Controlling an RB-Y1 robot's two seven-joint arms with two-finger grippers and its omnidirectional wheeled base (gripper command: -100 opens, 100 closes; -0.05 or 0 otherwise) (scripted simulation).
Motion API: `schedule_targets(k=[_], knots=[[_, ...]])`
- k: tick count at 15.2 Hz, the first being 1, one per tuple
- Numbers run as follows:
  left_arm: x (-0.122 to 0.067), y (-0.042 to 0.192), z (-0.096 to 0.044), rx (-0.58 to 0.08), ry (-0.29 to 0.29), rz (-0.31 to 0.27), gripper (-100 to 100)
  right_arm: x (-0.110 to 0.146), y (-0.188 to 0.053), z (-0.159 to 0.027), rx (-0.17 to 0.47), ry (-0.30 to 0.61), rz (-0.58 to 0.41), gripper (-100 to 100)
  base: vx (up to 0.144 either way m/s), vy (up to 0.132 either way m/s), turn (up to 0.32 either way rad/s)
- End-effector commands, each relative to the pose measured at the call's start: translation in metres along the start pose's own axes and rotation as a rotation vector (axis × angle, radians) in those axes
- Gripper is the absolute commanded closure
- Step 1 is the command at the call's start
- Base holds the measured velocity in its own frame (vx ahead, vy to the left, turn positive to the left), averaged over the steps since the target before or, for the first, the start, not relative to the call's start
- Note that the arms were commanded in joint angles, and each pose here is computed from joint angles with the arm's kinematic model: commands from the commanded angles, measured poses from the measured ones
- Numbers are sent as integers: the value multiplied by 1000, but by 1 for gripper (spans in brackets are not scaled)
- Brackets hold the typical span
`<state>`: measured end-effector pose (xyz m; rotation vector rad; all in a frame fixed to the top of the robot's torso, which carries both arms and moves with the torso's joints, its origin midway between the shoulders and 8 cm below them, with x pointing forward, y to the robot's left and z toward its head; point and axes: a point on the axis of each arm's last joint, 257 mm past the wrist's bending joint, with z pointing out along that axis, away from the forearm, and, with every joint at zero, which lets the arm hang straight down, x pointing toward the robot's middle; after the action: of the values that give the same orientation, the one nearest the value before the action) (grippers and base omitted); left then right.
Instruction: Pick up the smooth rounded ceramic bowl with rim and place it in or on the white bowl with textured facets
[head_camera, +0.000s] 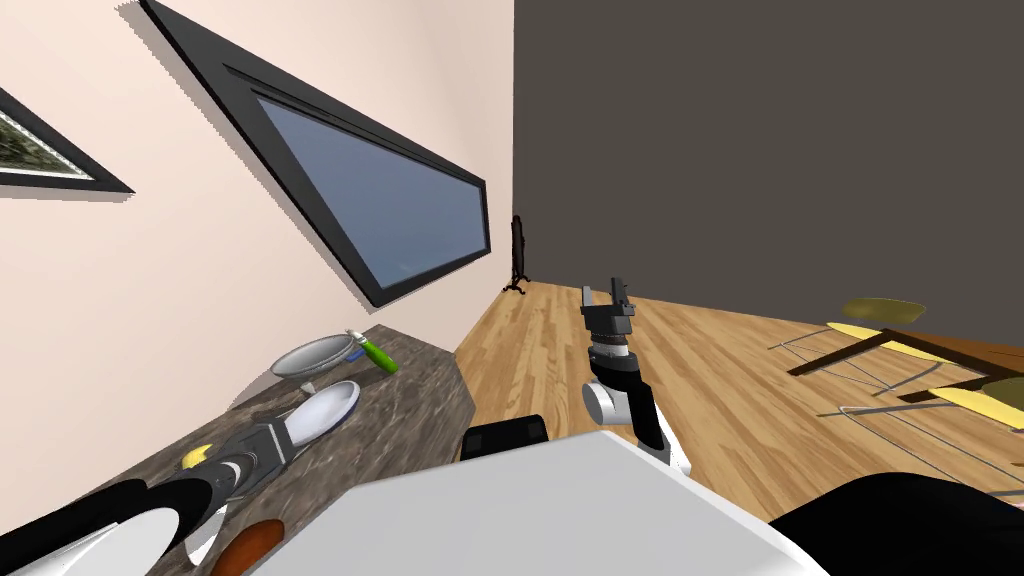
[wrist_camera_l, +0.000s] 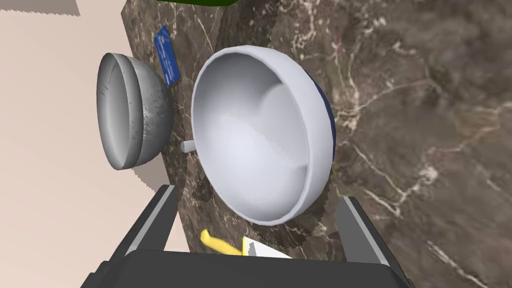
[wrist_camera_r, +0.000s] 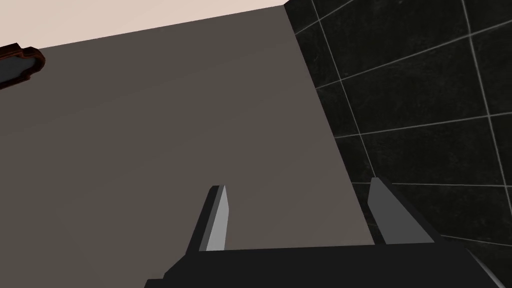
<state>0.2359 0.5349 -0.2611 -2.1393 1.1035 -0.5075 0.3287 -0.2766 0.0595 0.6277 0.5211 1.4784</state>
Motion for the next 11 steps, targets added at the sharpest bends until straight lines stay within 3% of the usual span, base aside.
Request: schedule_targets(k=[1, 5, 11], knots=[[-7, 13, -2, -51, -12, -13, -100, 0, 0, 0, 0, 0, 0, 0, 32, 2, -117], [-16, 26, -5, -103, -27, -28, -100, 0, 0, 0, 0, 0, 0, 0, 26, 0, -77], [-41, 56, -16, -238, -71, -63, -100, 0, 0, 0, 0, 0, 0, 0, 33, -1, -112]])
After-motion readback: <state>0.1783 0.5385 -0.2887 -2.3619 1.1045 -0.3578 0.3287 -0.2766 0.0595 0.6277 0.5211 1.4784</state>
